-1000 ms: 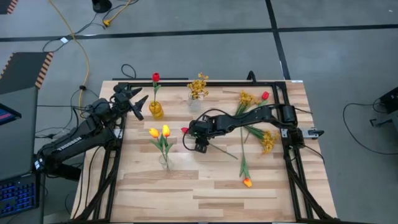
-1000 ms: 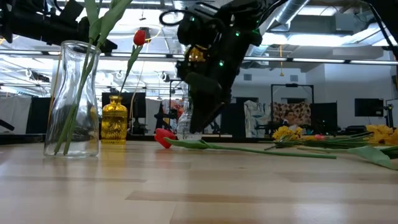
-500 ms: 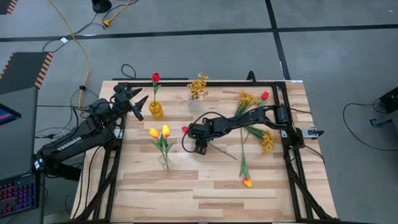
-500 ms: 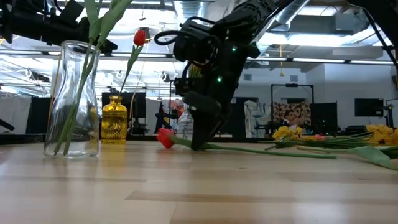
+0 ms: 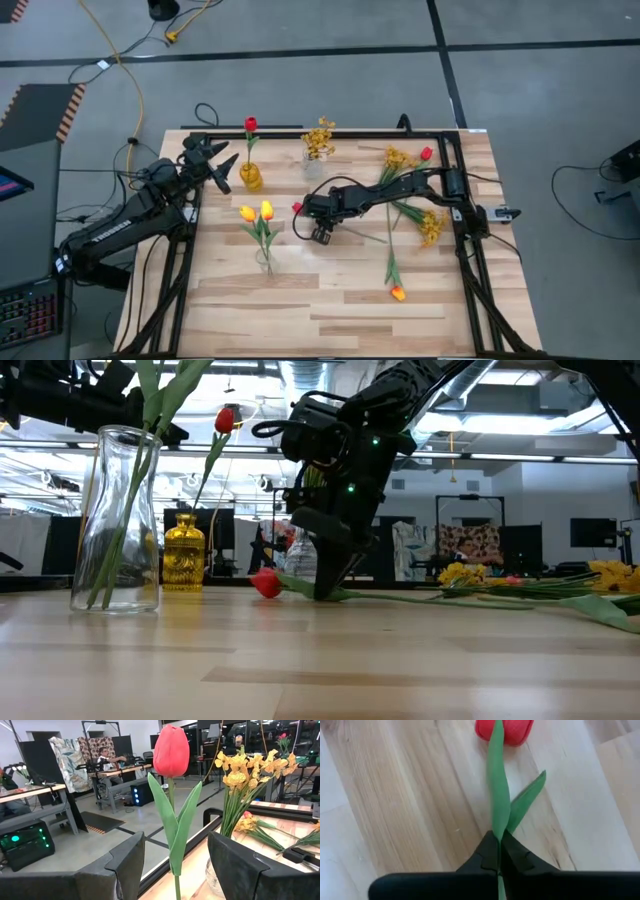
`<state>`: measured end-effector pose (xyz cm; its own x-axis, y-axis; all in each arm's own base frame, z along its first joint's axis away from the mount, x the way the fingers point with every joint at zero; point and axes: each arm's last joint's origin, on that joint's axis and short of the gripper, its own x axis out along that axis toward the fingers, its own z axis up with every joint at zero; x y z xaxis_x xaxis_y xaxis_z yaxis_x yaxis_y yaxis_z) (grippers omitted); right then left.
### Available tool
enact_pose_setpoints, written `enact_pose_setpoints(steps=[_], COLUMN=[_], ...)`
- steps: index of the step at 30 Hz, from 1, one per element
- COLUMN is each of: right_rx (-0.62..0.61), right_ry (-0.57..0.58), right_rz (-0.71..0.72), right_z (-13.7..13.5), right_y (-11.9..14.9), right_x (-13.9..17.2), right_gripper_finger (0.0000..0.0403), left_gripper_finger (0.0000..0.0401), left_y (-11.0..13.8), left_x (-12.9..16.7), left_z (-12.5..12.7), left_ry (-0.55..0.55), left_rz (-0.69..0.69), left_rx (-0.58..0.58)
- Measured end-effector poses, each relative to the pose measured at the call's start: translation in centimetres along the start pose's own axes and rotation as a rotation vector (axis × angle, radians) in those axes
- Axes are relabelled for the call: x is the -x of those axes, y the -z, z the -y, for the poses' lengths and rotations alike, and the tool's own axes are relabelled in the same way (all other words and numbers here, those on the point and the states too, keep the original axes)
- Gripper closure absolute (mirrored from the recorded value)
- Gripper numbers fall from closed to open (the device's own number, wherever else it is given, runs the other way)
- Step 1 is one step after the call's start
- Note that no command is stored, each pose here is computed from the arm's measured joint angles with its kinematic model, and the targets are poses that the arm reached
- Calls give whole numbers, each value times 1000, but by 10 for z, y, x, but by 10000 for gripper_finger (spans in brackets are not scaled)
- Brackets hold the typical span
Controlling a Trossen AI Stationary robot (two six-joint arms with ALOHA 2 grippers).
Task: Sort flowers into vase by color
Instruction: Put the bottom red flower into the yellow vase
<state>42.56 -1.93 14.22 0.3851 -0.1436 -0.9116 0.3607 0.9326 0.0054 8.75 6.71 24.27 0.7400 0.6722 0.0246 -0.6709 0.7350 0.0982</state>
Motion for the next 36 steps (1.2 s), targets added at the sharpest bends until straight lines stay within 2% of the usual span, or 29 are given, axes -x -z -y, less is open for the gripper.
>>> enact_pose_setpoints(steps=[8,12,18,26,32,36], right_rx=[3,26,45,64,65,62], right_ry=[-3,-6,-10,-35,50,116], right_rz=[-2,8,20,95,213,264], right_z=[-3,-5,-8,-14,-8,-6], right_y=[-13,-25,-44,-52,-54,-54], right_x=[14,30,56,104,143,156], right_gripper_finger=[376,372,377,377,377,377], left_gripper_finger=[195,195,195,195,195,195], left_y=[-1,-12,-26,-36,-39,-41], left_x=[0,2,5,8,13,19], left_z=[0,-1,-3,-4,-4,-5], left_ry=[-3,-6,-7,22,36,43], left_rz=[10,38,75,63,66,100], left_rx=[-19,-28,-25,-28,-28,-25])
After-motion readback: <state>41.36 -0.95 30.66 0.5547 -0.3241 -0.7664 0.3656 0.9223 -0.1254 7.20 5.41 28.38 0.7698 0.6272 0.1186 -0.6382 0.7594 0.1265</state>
